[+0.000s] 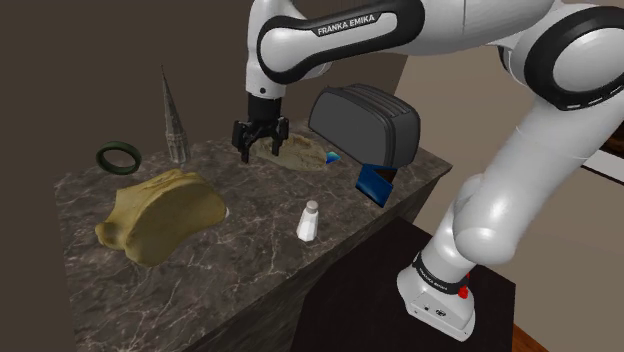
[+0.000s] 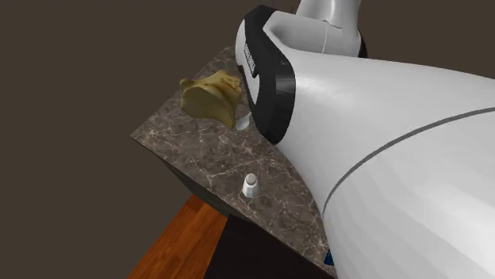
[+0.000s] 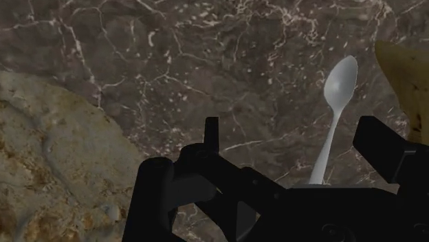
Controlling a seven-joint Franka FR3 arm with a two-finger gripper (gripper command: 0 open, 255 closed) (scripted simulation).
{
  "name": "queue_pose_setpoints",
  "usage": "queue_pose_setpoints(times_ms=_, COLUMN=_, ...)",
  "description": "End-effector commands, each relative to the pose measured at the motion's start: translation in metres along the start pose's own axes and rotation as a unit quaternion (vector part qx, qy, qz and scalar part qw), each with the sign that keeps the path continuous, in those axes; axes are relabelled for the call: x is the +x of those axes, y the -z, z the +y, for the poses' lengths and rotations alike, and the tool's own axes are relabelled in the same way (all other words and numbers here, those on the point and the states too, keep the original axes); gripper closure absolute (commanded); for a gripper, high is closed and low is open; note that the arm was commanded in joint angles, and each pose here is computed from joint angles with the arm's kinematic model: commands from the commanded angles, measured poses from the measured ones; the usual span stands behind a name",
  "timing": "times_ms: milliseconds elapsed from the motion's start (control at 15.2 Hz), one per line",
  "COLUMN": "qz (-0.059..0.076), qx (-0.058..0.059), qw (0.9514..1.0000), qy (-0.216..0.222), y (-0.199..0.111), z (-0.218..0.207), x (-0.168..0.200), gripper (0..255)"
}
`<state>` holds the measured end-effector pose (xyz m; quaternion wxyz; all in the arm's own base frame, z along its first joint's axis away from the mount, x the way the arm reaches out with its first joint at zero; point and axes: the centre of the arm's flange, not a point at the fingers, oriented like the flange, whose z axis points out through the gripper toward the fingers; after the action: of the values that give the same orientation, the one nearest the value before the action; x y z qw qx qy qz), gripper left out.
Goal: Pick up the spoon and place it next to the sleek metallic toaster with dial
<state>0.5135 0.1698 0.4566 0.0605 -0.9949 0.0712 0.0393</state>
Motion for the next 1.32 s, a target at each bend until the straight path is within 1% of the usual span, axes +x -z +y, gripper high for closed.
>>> queue_pose_setpoints(times_ms=0, qz=-0.004, qx=0.004, qw=1.0, qy=-0.004, y=-0.015, z=-0.014, x=0.018, gripper=0)
queue_pose_setpoints(times_ms=660, qz=-0.024, qx=0.02, qw=0.9992, qy=-0.024, y=-0.085, z=-0.09, x=0.102, gripper=0)
queue_pose_setpoints(times_ms=726, qz=-0.025, qx=0.021, qw=0.9992, qy=-0.025, y=-0.087, z=-0.092, x=0.104, gripper=0)
queue_pose_setpoints(times_ms=1188, qz=-0.025, qx=0.021, qw=0.9992, qy=-0.025, y=-0.127, z=-0.093, x=0.102, gripper=0)
queue_pose_setpoints(times_ms=1254, qz=-0.025, qx=0.021, qw=0.9992, qy=-0.025, y=-0.127, z=-0.093, x=0.102, gripper=0)
